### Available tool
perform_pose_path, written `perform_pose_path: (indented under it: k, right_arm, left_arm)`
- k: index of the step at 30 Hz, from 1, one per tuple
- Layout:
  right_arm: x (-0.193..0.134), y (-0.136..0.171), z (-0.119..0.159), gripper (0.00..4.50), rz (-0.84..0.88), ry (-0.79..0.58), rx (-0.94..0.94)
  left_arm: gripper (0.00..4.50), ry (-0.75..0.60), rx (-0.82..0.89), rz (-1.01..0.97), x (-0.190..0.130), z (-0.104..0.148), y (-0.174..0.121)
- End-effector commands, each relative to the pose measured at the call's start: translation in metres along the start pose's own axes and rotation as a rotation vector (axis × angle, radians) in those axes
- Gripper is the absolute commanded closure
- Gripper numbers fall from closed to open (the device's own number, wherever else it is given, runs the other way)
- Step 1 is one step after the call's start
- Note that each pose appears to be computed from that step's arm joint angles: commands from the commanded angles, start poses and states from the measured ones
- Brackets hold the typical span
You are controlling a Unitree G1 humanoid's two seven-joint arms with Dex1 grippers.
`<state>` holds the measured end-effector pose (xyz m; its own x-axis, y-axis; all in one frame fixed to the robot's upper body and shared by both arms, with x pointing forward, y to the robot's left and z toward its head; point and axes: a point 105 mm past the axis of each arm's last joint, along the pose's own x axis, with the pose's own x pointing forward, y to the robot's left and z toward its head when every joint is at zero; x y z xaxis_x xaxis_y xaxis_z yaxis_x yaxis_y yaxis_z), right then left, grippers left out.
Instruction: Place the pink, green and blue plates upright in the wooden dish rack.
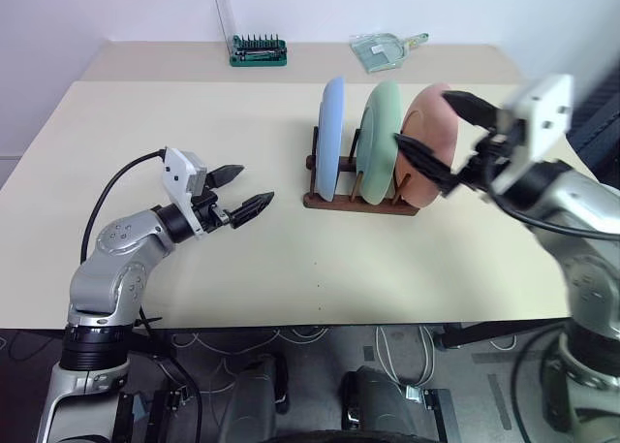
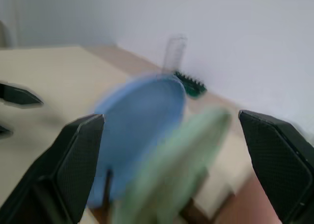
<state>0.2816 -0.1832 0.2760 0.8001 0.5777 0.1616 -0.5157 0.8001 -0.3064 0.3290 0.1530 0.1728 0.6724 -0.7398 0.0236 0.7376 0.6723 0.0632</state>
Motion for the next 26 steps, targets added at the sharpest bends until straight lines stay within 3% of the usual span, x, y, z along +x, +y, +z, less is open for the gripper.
perform_pose_path:
  k: [1, 5, 10, 17, 26]
  right_arm:
    - [-0.023, 0.005, 0.013, 0.04, 0.049, -0.017, -0.039]
    - [-0.072, 0.014, -0.046, 0.04, 0.095, 0.26, 0.029]
    - [-0.083, 0.011, -0.09, 0.04, 0.036, 0.358, 0.087]
    - [-0.081, 0.005, -0.115, 0.04, 0.019, 0.366, 0.084]
    - [-0.075, 0.0, -0.123, 0.04, 0.031, 0.347, 0.102]
  left_arm:
    - [0.0, -0.023, 0.046, 0.0, -0.003, 0.007, 0.005]
    - [0.0, 0.057, 0.069, 0.025, -0.013, -0.014, 0.017]
    - [0.0, 0.141, 0.108, 0.048, -0.028, -0.034, 0.027]
    - [0.0, 0.148, 0.104, 0.087, -0.04, -0.039, 0.034]
    - [0.0, 0.15, 0.09, 0.097, -0.044, -0.041, 0.024]
